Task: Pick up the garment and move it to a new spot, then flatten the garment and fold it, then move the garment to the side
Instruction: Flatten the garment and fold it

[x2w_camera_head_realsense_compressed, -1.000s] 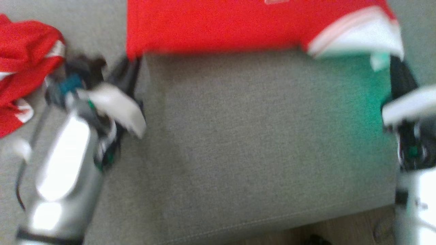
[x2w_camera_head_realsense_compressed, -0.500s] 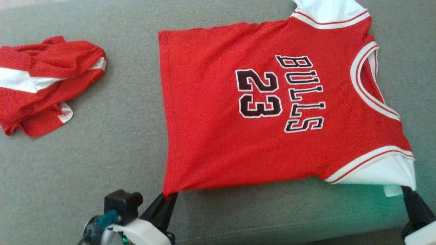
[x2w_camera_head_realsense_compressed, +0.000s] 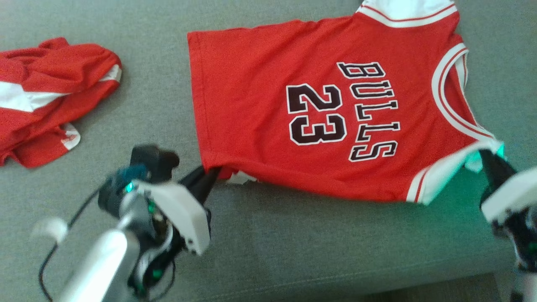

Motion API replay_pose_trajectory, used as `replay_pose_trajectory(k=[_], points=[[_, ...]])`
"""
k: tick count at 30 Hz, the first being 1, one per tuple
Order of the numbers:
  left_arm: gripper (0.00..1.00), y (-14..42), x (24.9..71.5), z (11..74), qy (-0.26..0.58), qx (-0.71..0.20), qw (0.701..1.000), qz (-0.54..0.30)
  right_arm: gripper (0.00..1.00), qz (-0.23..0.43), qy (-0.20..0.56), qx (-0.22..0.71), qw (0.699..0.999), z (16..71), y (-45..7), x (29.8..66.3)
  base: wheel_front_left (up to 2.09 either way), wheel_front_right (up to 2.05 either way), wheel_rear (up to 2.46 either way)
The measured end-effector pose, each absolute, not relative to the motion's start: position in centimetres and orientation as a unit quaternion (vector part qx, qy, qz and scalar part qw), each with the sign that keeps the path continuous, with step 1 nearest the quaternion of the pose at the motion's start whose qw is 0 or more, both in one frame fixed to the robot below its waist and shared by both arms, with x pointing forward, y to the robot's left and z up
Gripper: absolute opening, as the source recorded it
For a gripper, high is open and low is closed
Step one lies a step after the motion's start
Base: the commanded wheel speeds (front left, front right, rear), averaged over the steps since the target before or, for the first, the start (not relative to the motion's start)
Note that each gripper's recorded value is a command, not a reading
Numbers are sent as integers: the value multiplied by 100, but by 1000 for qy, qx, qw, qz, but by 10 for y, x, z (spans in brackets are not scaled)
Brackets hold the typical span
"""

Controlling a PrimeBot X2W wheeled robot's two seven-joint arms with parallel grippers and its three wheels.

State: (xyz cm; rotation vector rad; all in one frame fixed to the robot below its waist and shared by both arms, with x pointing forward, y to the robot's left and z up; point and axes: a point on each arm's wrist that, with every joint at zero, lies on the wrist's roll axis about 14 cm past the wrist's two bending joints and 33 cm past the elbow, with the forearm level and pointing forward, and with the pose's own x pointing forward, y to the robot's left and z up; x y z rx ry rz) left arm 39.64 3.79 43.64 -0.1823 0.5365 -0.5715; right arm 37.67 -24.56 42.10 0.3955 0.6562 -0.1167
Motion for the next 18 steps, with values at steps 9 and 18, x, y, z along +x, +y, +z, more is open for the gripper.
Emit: replay_pose_trajectory(k=[9,18], points=[[0,44,437,405,319,-39,904,-284,0,-52,354,141,923,416,-246,429,0,0,0],[0,46,447,387,346,-14,895,-283,0,-62,368,124,920,403,-251,452,0,0,0]])
